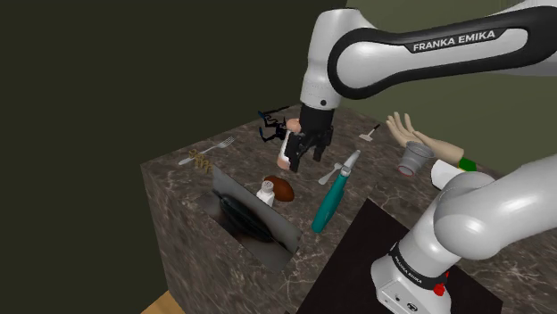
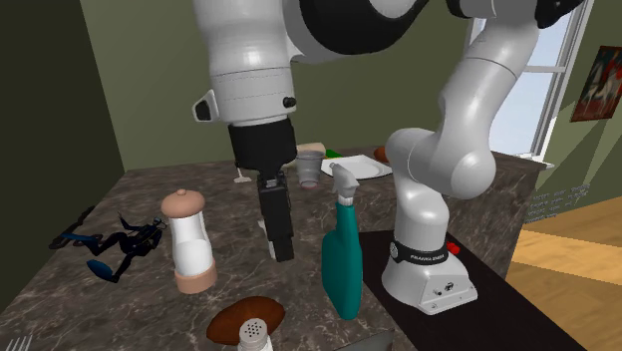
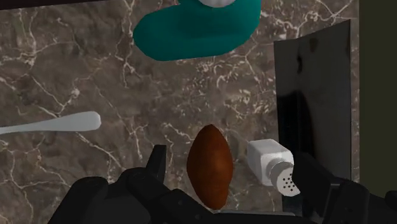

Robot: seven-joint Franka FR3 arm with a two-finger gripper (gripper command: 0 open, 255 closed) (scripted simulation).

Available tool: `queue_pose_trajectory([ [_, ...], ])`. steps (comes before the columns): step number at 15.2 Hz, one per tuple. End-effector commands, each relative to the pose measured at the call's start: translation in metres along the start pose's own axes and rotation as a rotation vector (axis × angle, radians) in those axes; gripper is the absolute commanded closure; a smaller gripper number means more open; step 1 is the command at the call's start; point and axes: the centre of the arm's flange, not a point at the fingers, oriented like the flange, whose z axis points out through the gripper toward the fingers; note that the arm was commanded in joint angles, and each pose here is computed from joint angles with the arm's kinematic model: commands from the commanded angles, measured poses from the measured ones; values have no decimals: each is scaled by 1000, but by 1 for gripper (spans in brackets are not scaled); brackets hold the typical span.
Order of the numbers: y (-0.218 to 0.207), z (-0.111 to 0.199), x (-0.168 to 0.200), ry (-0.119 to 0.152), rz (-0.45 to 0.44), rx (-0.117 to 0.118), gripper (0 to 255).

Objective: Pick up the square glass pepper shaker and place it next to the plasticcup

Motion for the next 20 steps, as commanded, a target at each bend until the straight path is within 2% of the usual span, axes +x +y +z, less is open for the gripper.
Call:
queue_pose_trajectory([
  [1, -26, 8, 11, 9, -1, -6, 0],
  [6, -82, 38, 32, 28, -3, -26, 0],
  [14, -82, 79, 33, 28, -4, -26, 0],
  [20, -82, 79, 33, 28, -4, -26, 0],
])
